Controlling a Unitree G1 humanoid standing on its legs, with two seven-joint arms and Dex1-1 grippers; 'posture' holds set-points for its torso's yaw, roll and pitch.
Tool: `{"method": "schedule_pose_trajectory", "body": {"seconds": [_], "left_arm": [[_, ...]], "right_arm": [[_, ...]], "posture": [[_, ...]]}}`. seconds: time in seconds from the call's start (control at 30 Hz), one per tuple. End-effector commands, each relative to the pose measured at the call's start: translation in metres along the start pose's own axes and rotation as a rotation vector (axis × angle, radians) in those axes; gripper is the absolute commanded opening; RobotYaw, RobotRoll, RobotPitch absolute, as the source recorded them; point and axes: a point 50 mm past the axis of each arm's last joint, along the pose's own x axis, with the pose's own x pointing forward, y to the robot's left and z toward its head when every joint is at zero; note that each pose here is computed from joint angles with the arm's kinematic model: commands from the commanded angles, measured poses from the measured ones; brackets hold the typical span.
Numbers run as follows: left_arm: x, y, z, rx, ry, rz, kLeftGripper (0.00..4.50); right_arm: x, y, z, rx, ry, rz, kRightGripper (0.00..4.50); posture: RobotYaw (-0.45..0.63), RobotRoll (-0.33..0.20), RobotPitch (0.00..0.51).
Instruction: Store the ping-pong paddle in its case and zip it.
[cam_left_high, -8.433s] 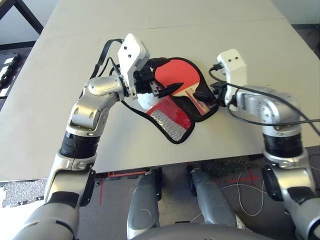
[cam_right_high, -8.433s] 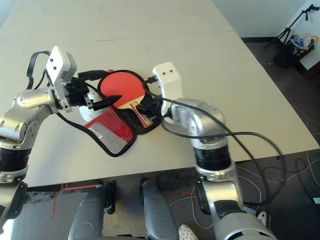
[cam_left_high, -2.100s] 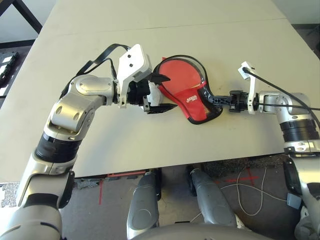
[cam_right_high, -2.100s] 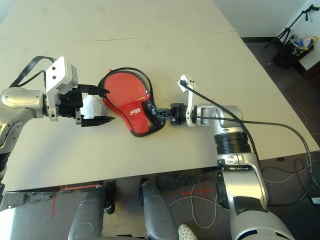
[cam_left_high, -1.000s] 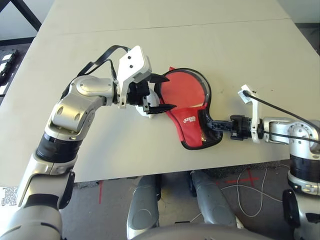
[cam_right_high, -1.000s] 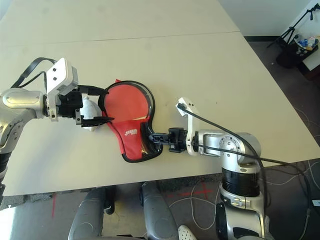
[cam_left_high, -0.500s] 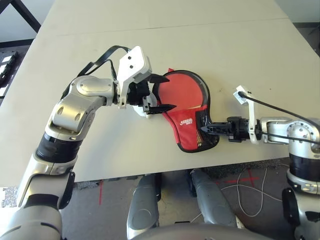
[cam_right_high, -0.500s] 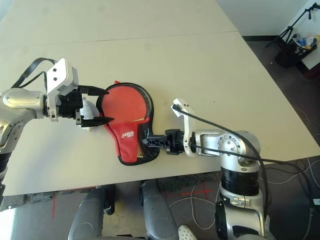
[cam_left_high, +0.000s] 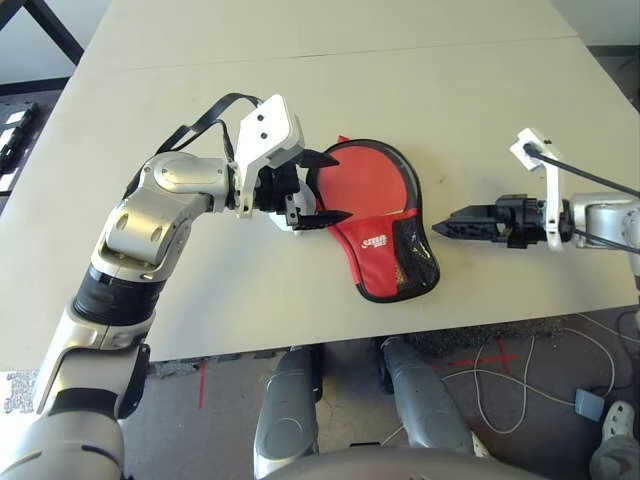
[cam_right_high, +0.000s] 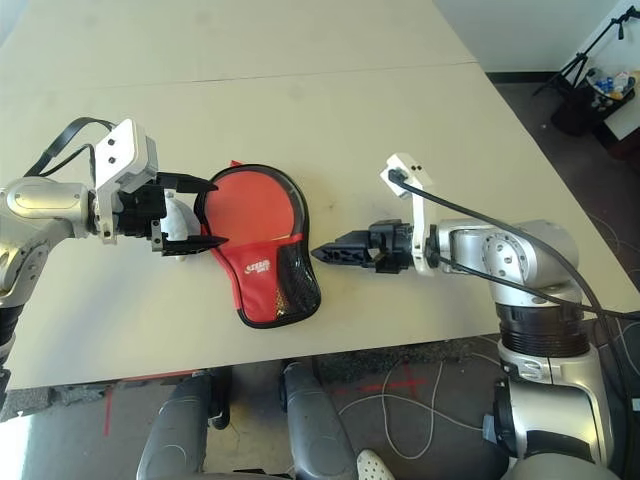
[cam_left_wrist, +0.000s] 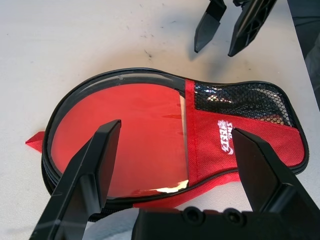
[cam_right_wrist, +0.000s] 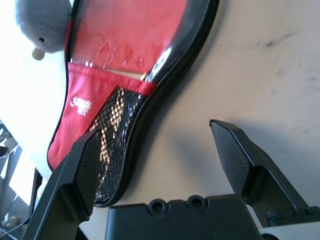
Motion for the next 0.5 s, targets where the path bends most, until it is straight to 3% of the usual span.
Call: {"method": "schedule_pose_trajectory", "body": {"seconds": [0.03, 0.23, 0.5], "left_arm": [[0.0, -0.001, -0.006, -0.007, 0.029, -0.013, 4.5], [-0.003, 0.003, -0.007, -0.006, 0.035, 0.002, 4.5], [-0.007, 0.004, -0.009, -0.041, 0.038, 0.026, 4.5]], "right_arm": [[-0.002, -0.006, 0.007, -0.118, -0.097, 0.004, 4.45], [0.004, -0.015, 0.037, -0.383, -0.322, -0.014, 4.45], [0.042, -0.007, 0.048, -0.55, -0.331, 0.067, 4.45]], "posture": [[-0.04, 0.0, 0.267], [-0.04, 0.0, 0.264], [-0.03, 0.0, 0.267]]}}
